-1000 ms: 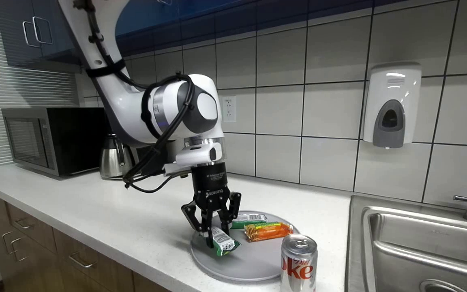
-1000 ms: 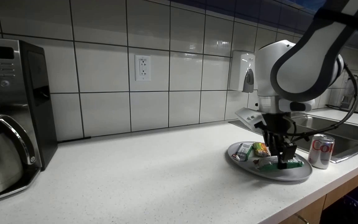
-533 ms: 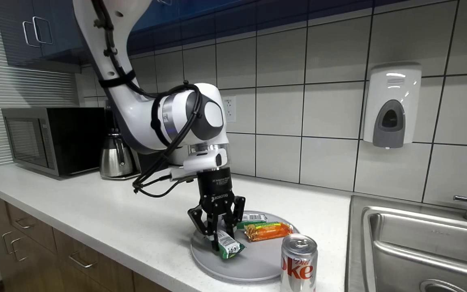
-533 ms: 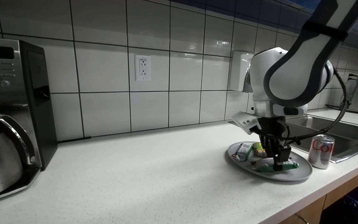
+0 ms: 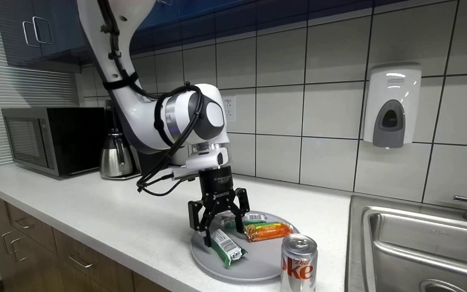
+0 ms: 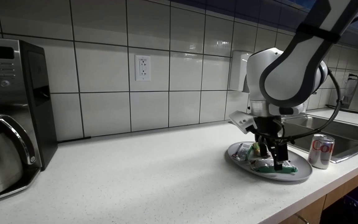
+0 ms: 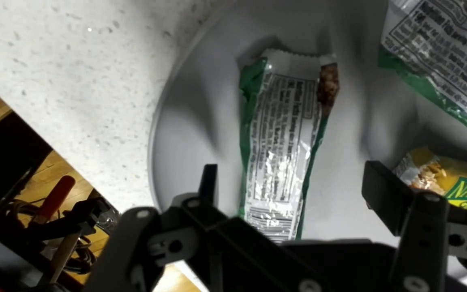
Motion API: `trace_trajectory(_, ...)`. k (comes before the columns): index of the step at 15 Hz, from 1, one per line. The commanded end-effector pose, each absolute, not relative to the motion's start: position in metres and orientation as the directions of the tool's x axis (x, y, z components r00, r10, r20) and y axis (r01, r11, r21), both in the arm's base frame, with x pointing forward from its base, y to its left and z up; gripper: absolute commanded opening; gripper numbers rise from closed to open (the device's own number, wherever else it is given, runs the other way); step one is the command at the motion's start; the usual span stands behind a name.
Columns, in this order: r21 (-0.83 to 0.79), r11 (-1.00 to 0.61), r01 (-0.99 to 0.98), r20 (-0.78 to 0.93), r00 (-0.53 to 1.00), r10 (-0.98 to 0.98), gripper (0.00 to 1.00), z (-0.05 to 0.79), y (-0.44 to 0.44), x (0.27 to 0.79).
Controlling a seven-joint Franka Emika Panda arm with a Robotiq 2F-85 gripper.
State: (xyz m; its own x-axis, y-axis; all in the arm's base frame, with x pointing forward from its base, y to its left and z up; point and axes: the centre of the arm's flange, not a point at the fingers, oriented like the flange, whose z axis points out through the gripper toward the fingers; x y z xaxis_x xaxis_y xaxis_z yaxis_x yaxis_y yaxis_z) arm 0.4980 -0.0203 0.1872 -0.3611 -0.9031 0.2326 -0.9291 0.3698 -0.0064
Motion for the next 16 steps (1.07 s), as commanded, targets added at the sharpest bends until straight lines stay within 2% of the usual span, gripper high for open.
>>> trace_trajectory(1,-0.033,0.337,-0.941,0.236,-0.335,-0.912,1.00,0.209,-0.012,0.497)
trace_trajectory(6,-0.049,0.179,-0.983,0.213,-0.186,-0.959,1.00,0.231,0.008,0.495)
trace_trajectory(16,-0.017,-0.307,-0.951,0.069,0.305,-0.950,1.00,0.248,0.043,0.483)
